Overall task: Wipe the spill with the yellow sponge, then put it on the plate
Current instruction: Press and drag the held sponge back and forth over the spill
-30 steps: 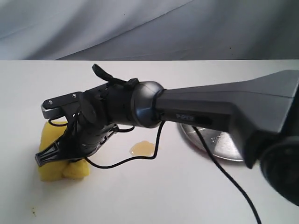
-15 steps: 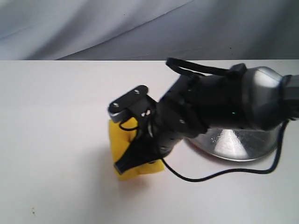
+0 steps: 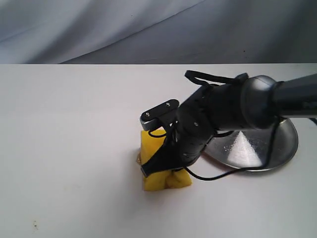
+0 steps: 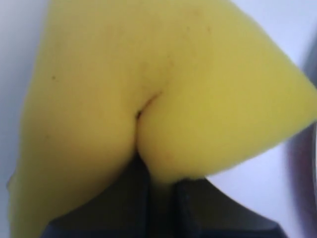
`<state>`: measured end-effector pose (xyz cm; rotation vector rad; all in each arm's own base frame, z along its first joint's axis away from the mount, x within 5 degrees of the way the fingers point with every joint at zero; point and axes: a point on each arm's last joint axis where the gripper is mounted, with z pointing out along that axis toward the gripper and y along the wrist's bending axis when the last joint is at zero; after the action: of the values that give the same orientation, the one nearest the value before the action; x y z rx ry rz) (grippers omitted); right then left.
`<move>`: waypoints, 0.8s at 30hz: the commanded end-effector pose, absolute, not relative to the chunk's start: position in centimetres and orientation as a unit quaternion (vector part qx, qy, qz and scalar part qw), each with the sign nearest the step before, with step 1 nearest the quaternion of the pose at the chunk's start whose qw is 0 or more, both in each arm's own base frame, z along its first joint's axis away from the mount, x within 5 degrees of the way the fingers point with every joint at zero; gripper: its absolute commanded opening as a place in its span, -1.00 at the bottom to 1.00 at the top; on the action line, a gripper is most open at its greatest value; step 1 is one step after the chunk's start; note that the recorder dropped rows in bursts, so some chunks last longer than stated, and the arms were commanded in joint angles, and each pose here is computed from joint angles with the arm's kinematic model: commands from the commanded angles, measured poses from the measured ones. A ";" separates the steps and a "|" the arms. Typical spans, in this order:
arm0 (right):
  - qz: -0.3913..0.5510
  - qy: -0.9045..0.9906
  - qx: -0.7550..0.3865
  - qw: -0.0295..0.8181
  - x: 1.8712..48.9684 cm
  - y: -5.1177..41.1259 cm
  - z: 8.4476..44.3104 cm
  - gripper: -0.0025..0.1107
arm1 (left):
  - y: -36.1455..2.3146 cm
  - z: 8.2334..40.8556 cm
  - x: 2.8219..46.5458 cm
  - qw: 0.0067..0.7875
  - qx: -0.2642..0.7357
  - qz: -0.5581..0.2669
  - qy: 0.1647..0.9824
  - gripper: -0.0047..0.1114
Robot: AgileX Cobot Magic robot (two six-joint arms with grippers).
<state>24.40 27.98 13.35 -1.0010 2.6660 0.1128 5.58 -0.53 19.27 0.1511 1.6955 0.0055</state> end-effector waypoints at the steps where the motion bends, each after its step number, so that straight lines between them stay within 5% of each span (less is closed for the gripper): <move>1: 0.021 0.929 -0.350 0.122 26.8 30.5 11.0 -0.96 | -0.5 19.5 5.6 0.664 0.065 0.002 0.745 -0.92; 13: 0.051 0.925 -0.364 0.094 31.4 37.1 11.8 -0.96 | -0.5 19.5 5.6 0.664 0.065 0.002 0.745 -0.92; 24: 0.064 0.904 -0.420 0.038 27.3 39.2 11.3 -0.96 | -0.5 19.5 5.6 0.664 0.065 0.002 0.745 -0.92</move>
<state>29.86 38.70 13.01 -1.1953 2.6905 0.1993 5.58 -0.53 19.27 0.1511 1.6955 0.0055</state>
